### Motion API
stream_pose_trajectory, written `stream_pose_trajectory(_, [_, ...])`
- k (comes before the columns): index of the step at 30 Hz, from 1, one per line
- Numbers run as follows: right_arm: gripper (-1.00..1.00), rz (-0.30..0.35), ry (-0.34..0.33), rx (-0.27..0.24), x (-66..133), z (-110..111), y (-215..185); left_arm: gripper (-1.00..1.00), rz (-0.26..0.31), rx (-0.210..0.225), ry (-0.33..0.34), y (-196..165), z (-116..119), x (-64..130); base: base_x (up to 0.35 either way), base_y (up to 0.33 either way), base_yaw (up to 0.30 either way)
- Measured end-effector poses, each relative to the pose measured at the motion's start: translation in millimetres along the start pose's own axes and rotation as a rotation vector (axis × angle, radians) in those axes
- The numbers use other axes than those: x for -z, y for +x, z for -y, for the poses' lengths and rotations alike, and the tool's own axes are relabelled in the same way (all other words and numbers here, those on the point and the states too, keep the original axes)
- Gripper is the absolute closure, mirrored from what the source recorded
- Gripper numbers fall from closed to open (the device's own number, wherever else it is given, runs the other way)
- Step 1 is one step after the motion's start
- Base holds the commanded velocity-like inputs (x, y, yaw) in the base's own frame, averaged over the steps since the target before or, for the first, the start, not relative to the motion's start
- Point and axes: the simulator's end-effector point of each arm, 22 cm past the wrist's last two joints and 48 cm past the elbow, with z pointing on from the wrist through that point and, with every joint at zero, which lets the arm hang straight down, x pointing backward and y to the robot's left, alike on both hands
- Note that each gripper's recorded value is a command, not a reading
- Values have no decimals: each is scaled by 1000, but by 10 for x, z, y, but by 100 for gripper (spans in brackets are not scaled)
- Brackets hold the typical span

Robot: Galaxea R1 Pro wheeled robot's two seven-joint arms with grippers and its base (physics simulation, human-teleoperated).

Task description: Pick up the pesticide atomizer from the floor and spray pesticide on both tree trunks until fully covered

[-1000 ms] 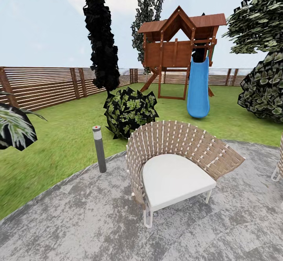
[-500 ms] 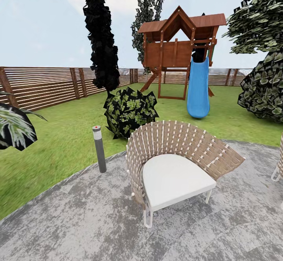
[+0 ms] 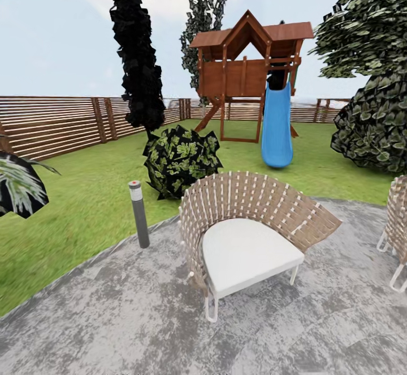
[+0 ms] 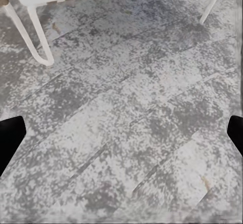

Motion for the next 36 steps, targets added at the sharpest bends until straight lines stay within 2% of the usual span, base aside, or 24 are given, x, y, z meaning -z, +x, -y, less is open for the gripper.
stream_pose_trajectory(29, [-100, -32, 0, 1, -4, -2, 141, -100, -25, -16, -3, 124, -42, -8, -177, 277, -219])
stream_pose_trajectory(31, [-100, -34, 1, 1, -4, -1, 152, -100, -10, -17, -3, 96, -42, -10, -147, 293, -209])
stream_pose_trajectory(36, [-100, -41, 1, 1, -3, -1, 182, -100, 70, -21, -2, -64, -43, -7, -128, 292, -209])
